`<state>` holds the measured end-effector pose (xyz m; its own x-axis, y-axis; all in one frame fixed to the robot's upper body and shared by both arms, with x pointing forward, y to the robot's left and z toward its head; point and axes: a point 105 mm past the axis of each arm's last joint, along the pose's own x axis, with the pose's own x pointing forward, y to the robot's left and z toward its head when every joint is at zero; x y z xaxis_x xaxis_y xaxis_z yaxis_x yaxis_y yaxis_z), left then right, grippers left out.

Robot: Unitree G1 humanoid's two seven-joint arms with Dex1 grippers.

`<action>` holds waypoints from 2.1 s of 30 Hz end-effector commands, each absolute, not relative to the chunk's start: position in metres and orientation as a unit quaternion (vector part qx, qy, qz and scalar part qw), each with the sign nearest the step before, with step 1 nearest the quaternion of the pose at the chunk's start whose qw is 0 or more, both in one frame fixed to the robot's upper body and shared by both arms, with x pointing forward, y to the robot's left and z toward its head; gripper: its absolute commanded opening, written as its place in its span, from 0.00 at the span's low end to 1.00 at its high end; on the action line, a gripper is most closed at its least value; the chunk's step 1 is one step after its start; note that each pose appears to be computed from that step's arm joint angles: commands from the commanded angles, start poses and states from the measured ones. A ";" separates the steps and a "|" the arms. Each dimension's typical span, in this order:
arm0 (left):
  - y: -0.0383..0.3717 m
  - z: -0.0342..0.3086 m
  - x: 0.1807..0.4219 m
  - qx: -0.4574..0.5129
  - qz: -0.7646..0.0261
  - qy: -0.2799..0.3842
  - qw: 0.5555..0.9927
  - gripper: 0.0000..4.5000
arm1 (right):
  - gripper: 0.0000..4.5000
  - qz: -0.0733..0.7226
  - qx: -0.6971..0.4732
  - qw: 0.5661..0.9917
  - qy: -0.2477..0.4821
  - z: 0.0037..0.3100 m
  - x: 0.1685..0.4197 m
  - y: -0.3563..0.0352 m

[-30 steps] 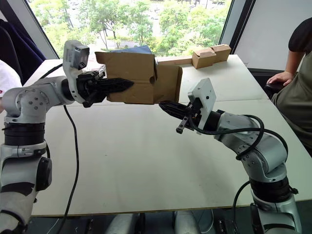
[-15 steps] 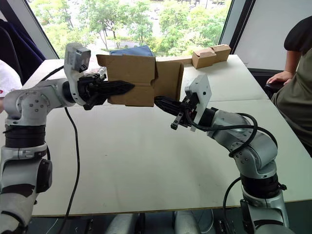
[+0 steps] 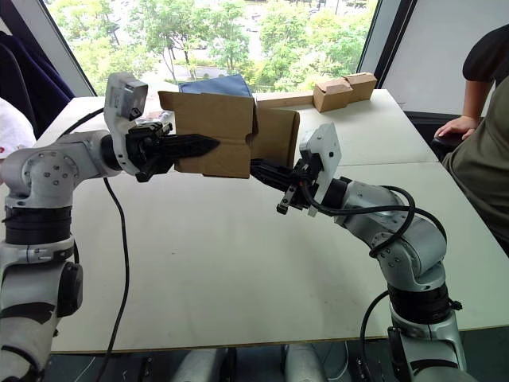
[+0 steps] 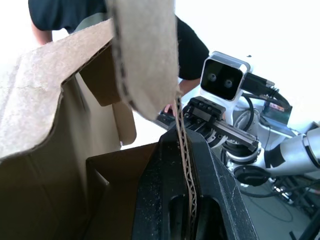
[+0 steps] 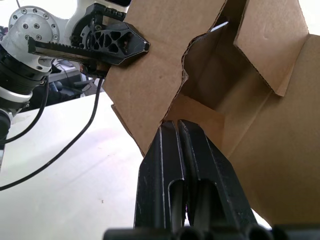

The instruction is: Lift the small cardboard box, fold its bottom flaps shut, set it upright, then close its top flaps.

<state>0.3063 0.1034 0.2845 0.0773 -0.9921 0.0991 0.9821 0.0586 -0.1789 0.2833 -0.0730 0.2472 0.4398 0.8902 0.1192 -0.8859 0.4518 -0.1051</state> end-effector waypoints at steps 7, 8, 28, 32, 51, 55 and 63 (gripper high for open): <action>0.106 0.297 0.305 -0.087 -0.676 -0.004 0.732 0.00 | 0.02 0.516 0.051 0.846 -0.125 0.285 0.280 -0.107; 0.106 0.298 0.305 -0.087 -0.675 -0.005 0.733 0.00 | 0.02 0.514 0.055 0.847 -0.125 0.286 0.281 -0.111; 0.108 0.303 0.300 -0.088 -0.678 -0.014 0.729 0.00 | 0.02 0.339 0.064 0.929 -0.135 0.283 0.325 -0.203; 0.105 0.305 0.297 -0.088 -0.681 -0.017 0.727 0.00 | 0.02 0.311 0.051 0.942 -0.117 0.266 0.338 -0.211; 0.099 0.311 0.295 -0.089 -0.686 -0.027 0.721 0.00 | 0.02 0.446 0.103 0.880 -0.127 0.268 0.341 -0.136; 0.102 0.311 0.298 -0.090 -0.682 -0.027 0.725 0.00 | 0.02 0.486 0.137 0.852 -0.138 0.278 0.323 -0.120; 0.106 0.311 0.305 -0.100 -0.673 -0.030 0.732 0.00 | 0.02 0.536 0.183 0.814 -0.130 0.281 0.299 -0.095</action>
